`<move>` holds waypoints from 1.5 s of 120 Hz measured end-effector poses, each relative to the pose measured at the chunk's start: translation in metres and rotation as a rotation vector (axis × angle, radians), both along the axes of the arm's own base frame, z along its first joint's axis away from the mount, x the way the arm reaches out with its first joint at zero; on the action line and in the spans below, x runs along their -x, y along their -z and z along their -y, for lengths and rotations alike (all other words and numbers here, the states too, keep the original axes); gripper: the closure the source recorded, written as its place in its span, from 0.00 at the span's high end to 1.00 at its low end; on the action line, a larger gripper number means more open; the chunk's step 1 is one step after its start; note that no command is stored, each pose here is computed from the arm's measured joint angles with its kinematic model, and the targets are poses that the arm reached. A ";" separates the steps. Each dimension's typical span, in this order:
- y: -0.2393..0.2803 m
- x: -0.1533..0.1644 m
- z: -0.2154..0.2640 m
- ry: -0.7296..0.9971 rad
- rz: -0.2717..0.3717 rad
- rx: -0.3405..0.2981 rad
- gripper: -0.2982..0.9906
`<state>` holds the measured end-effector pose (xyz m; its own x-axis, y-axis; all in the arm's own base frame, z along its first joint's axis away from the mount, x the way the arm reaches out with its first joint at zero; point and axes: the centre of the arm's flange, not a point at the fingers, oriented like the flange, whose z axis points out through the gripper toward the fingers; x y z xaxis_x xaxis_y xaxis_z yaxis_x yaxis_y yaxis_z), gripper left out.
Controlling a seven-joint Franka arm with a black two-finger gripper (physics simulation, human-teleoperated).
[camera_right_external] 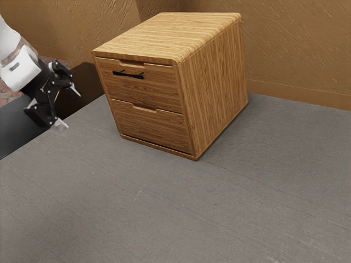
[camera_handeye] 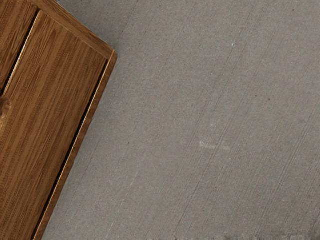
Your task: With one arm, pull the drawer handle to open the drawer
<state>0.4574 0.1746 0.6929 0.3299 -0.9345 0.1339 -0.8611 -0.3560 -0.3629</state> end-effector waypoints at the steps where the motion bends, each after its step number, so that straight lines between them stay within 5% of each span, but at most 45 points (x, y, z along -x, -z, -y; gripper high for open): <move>1: 0.000 -0.001 0.000 0.007 0.001 -0.007 0.77; 52: 0.000 -0.037 0.005 0.112 0.114 -0.101 0.77; 114: 0.034 -0.134 -0.036 0.116 0.144 -0.063 0.77; 180: 0.036 -0.146 -0.035 0.137 0.190 -0.081 0.77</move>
<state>0.6029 0.2096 0.6570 0.1755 -0.9789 0.1043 -0.8132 -0.2038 -0.5452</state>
